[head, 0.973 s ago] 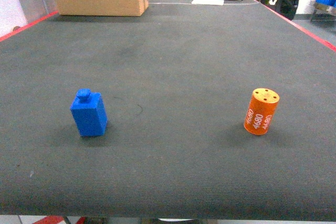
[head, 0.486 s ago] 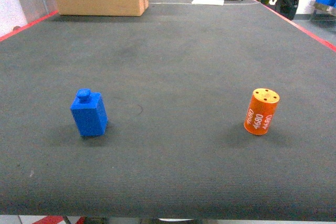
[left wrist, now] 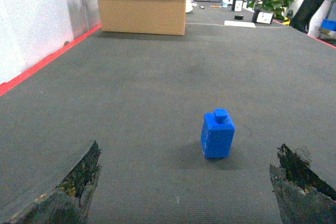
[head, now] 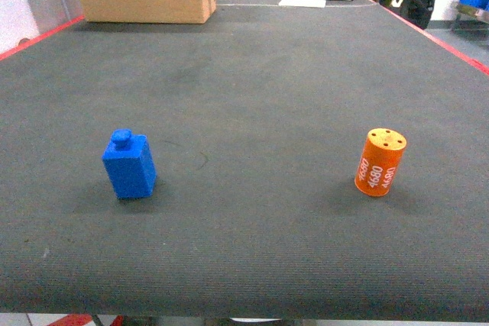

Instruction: Sort blue parts and orange caps into right shelf containers

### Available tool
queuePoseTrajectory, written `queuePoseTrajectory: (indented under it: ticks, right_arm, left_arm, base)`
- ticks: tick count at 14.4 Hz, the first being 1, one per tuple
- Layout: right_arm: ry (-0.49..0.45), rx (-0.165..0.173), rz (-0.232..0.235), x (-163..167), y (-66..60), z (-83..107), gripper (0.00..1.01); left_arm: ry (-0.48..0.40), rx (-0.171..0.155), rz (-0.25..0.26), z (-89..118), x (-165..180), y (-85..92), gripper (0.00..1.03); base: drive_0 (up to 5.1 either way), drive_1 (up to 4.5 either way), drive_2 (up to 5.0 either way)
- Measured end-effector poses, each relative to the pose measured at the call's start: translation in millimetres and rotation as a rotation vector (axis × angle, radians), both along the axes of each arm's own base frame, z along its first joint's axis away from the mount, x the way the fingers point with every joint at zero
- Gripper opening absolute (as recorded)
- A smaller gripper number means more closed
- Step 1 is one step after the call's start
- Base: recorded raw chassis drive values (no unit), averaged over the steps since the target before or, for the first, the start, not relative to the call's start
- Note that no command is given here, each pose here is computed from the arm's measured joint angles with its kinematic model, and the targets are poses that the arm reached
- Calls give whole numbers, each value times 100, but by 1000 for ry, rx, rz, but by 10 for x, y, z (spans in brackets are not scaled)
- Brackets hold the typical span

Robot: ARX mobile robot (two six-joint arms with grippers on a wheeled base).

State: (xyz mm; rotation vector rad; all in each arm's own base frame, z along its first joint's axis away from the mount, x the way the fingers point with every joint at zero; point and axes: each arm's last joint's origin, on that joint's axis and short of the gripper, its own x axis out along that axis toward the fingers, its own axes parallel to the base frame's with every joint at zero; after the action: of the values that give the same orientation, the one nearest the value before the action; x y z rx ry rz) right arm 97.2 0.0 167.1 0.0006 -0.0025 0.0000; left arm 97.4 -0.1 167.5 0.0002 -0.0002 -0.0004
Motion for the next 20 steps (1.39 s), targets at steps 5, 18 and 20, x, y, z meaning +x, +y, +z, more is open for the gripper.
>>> queuePoseTrajectory:
  ticks: [5, 18, 20]
  right_arm:
    - [0, 0, 0, 0, 0, 0, 98]
    - [0, 0, 0, 0, 0, 0, 98]
    - [0, 0, 0, 0, 0, 0, 98]
  left_arm:
    - [0, 0, 0, 0, 0, 0, 98]
    - [0, 0, 0, 0, 0, 0, 98]
    - [0, 0, 0, 0, 0, 0, 98]
  base:
    - [0, 0, 0]
    - [0, 0, 0]
    - [0, 0, 0]
